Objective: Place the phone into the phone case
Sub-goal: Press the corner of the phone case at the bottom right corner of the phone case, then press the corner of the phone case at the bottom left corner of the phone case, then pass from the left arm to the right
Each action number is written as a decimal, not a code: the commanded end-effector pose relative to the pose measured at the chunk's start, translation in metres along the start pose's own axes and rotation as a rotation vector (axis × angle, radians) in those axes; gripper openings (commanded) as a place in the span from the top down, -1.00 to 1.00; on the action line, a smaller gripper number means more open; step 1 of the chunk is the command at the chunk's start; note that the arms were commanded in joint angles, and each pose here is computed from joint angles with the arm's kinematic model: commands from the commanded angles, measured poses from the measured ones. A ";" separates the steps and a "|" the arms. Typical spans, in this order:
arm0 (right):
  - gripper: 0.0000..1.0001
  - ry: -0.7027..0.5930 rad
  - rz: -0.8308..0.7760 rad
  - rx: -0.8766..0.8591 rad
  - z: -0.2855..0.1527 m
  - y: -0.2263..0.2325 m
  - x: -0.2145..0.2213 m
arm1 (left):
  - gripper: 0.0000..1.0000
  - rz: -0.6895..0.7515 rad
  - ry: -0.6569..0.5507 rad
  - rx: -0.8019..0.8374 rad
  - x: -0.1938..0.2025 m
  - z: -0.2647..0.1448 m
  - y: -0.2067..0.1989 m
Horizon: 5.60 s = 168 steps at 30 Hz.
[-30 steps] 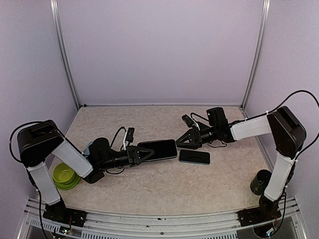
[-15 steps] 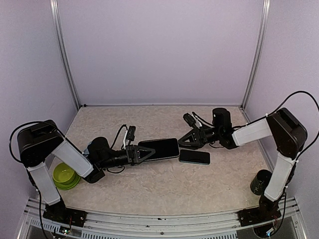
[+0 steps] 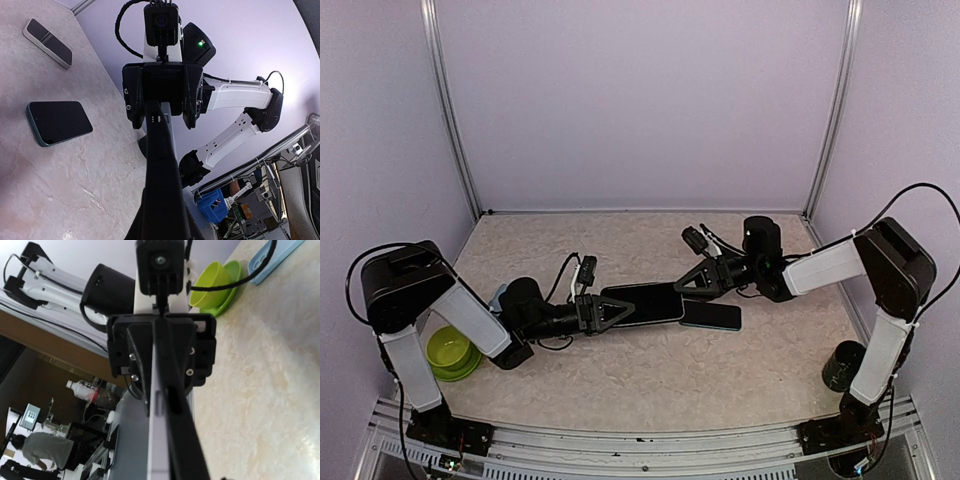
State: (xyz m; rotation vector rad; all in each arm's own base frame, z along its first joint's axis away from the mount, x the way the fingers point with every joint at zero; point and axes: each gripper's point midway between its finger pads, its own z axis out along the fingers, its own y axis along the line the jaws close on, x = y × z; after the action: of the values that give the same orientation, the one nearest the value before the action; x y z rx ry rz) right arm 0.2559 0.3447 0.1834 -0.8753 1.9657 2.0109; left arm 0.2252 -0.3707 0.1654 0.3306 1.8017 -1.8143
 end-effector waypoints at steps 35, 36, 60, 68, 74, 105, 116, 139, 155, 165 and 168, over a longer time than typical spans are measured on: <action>1.00 0.035 -0.047 0.029 0.019 0.001 -0.003 | 0.54 0.057 -0.030 0.112 -0.010 0.007 -0.026; 1.00 0.032 -0.052 0.040 0.019 0.000 -0.004 | 0.51 0.056 -0.029 0.111 -0.010 0.007 -0.026; 0.25 0.023 -0.059 0.121 0.017 -0.007 -0.008 | 1.00 0.070 -0.052 0.112 -0.013 0.002 -0.028; 0.13 0.034 -0.048 0.113 0.019 -0.009 0.000 | 1.00 0.086 -0.096 0.104 -0.020 -0.006 -0.030; 0.14 0.065 -0.071 0.091 0.026 -0.002 0.007 | 1.00 0.094 -0.127 0.087 -0.025 -0.011 -0.029; 1.00 0.069 -0.152 0.230 0.027 -0.008 0.001 | 0.88 0.097 -0.143 0.043 -0.033 -0.009 -0.023; 0.16 0.073 -0.181 0.305 0.022 -0.015 -0.002 | 1.00 0.091 -0.139 0.037 -0.030 -0.011 -0.020; -0.53 0.028 -0.669 0.615 0.005 -0.002 -0.017 | 1.00 0.054 -0.078 -0.039 -0.020 -0.008 0.001; -0.99 0.132 -1.079 0.617 0.037 0.035 0.002 | 1.00 0.059 -0.044 -0.040 -0.017 -0.006 0.001; -0.99 0.214 -1.104 0.588 0.062 0.029 0.025 | 1.00 0.096 0.065 -0.043 -0.009 0.006 -0.001; -0.99 0.256 -1.101 0.621 0.069 0.018 0.028 | 1.00 0.106 0.087 -0.044 -0.008 0.009 -0.002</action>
State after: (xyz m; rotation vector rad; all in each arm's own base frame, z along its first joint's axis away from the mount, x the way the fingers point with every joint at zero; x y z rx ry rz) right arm 0.2029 0.3927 0.1921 -1.5285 1.4387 0.7256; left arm 0.2337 -0.3713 0.1372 0.3716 1.9610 -1.6926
